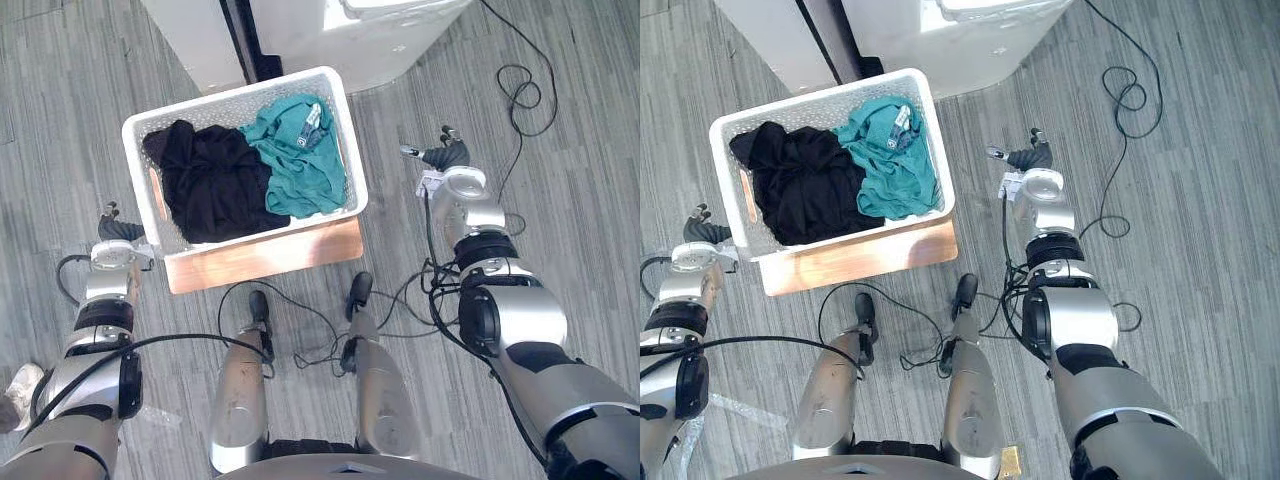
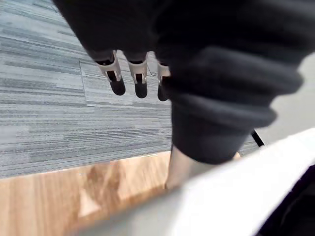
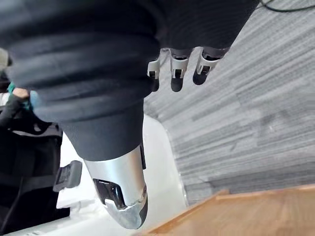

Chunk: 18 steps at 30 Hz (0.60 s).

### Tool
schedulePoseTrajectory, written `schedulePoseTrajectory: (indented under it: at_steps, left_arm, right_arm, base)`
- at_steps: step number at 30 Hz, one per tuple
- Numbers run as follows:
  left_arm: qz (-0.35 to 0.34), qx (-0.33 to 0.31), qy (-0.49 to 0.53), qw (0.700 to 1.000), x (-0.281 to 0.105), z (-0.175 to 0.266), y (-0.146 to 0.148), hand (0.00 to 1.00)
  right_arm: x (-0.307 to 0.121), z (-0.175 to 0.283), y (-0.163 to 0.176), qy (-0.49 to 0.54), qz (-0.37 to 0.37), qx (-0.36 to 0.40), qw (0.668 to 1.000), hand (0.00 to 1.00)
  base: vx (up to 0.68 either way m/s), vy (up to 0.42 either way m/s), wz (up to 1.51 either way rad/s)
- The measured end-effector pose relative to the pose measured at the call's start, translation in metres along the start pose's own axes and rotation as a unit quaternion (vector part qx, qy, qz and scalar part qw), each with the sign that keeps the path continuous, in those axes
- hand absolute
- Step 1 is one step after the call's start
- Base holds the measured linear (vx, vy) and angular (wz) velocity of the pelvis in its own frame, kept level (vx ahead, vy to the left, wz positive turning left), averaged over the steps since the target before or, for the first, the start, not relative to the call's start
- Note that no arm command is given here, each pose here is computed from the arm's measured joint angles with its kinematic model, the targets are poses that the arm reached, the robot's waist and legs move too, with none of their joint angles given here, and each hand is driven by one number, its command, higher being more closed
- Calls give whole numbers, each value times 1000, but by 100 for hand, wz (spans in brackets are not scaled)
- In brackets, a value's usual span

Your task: Pick up the laundry basket with both hands and put the clothes into the washing machine.

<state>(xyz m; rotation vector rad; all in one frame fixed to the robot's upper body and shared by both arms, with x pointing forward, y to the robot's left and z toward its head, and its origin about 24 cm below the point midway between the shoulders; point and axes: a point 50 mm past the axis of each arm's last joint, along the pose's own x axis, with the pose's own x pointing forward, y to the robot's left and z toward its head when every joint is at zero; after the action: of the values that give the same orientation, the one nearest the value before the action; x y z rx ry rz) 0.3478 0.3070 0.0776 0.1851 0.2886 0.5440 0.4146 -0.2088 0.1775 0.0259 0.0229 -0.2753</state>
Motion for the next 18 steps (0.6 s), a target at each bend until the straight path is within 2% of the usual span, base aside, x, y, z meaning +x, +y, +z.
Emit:
schedulePoseTrajectory:
  at_steps: [6,11,18]
  left_arm:
    - [-15,-39,-8,999,-3,14,-24,0]
    - [-6,-78,-23,997,-4,27,-27,0]
    - [-6,-94,-37,995,-6,35,-30,0]
  right_arm:
    - [-8,1,36,-13,37,-7,999,0]
    - [-8,0,38,-11,29,-7,1000,0]
    - [-8,1,38,-16,27,-26,999,0]
  base:
    - [-49,20,-7]
    - [-8,4,-1]
    - [0,0,0]
